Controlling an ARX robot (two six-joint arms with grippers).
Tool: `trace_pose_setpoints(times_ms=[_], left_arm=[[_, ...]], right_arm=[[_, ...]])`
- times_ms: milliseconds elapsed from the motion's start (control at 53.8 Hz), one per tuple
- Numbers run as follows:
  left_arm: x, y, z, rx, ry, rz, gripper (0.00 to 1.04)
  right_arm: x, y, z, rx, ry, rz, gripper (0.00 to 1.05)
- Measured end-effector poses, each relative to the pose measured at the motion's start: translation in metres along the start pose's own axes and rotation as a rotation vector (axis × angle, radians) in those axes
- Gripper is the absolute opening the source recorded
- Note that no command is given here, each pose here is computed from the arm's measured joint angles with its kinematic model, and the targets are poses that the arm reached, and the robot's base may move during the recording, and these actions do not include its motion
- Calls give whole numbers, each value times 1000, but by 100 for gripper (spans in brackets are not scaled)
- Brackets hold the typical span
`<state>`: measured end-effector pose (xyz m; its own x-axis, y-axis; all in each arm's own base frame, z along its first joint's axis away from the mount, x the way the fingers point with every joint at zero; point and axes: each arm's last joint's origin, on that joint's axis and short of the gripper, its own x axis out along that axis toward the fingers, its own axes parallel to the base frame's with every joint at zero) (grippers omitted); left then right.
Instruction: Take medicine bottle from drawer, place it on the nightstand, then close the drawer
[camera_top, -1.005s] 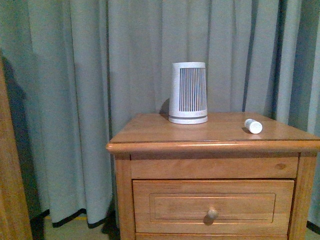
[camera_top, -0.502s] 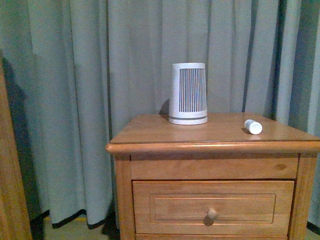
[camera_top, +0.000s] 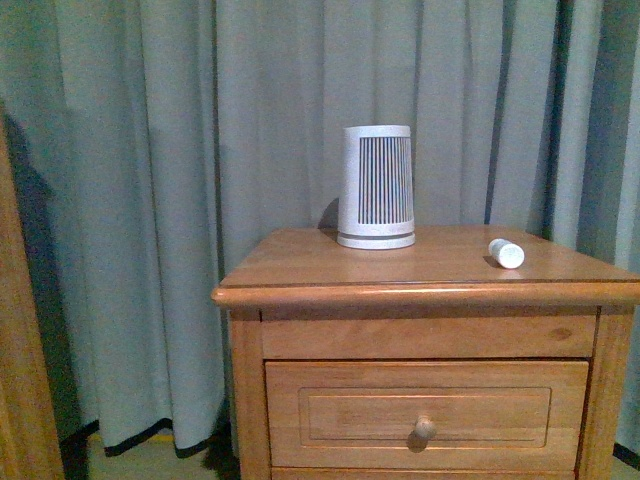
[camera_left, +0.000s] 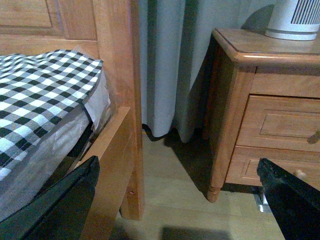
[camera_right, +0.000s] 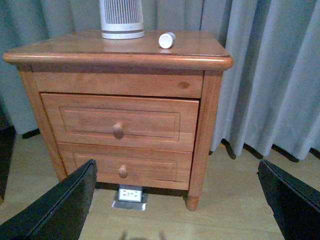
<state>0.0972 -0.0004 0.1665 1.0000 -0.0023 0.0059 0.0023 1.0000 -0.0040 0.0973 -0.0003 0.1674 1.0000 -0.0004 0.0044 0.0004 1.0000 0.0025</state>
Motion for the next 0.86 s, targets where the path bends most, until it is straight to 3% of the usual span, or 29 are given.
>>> trace_pose_setpoints(times_ms=[856], left_arm=[[0, 0, 0, 0, 0, 0, 98]], right_arm=[[0, 0, 0, 0, 0, 0, 98]])
